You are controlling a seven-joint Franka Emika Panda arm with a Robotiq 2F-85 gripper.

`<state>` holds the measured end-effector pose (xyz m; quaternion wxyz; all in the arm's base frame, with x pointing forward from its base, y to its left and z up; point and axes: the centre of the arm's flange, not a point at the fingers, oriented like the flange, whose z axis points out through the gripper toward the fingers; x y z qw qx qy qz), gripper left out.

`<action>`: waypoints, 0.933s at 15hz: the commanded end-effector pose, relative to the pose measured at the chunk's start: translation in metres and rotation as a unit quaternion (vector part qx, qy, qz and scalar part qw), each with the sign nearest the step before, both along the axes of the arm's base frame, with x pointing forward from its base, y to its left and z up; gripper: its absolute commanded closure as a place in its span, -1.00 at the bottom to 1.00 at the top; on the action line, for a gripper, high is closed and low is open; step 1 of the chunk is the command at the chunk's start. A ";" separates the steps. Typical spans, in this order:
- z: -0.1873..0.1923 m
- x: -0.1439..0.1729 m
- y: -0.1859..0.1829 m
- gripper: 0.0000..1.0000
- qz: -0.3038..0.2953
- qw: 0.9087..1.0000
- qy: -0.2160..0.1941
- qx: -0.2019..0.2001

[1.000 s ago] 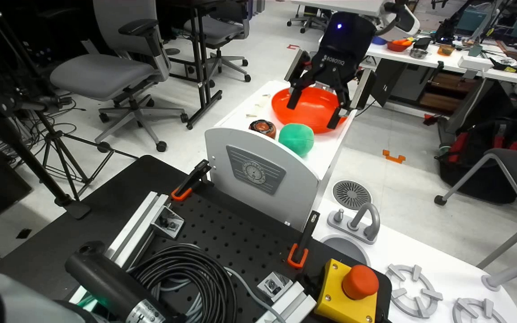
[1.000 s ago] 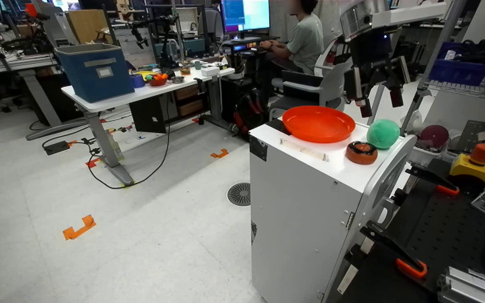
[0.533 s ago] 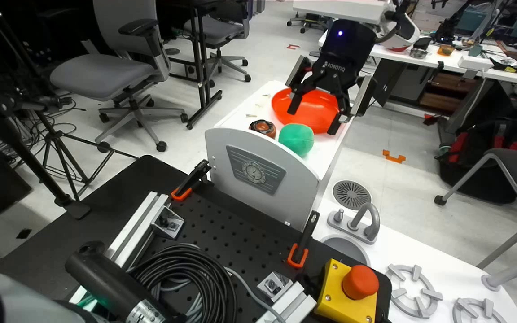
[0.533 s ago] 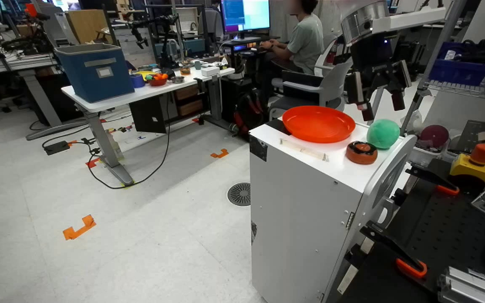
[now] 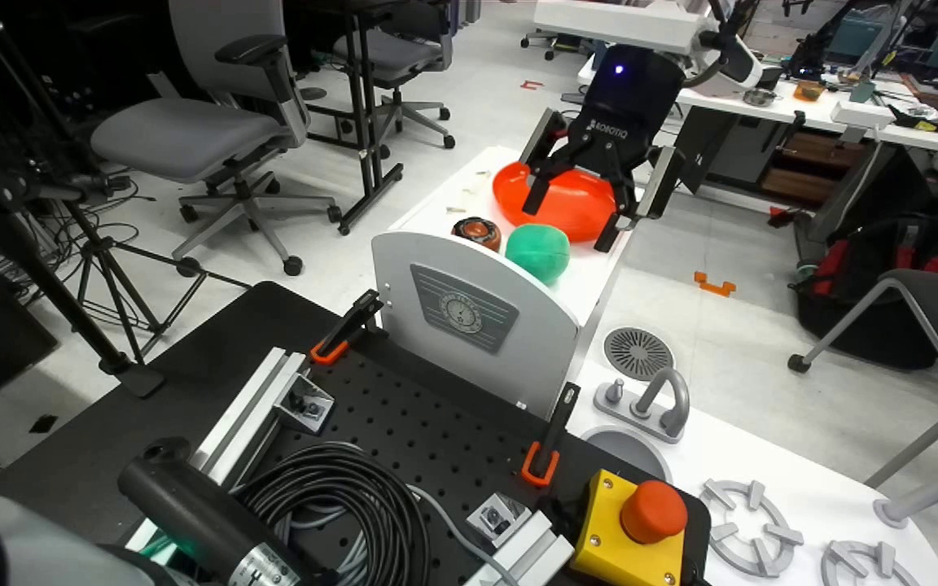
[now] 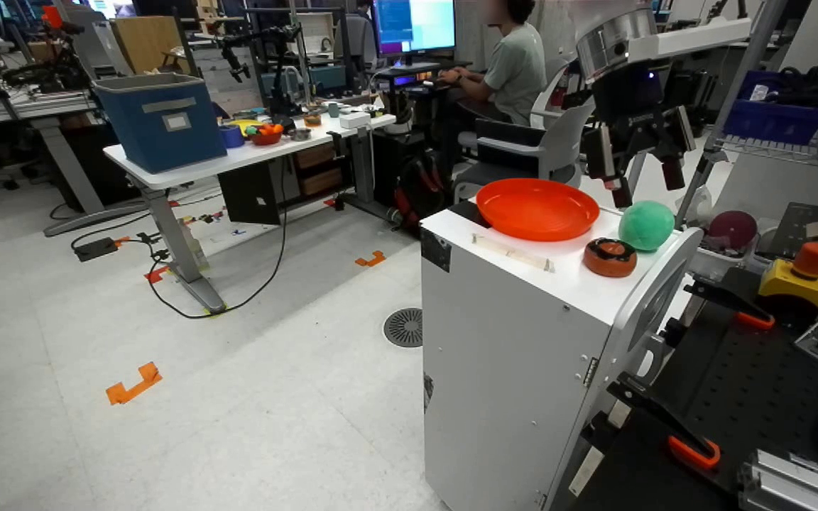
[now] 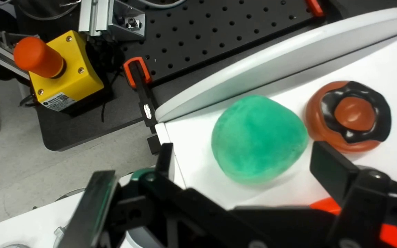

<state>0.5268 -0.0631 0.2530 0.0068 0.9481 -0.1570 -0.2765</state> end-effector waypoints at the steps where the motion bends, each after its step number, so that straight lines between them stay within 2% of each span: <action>1: 0.008 0.002 -0.001 -1.00 -0.001 1.000 0.000 0.011; 3: 0.010 0.003 0.000 -1.00 0.000 1.000 -0.002 0.012; 4: 0.011 0.004 0.001 -0.83 0.001 1.000 -0.002 0.014; 5: 0.012 0.005 0.002 -0.47 0.001 1.000 -0.002 0.015; 14: 0.021 0.008 0.009 0.90 -0.001 1.000 -0.015 0.024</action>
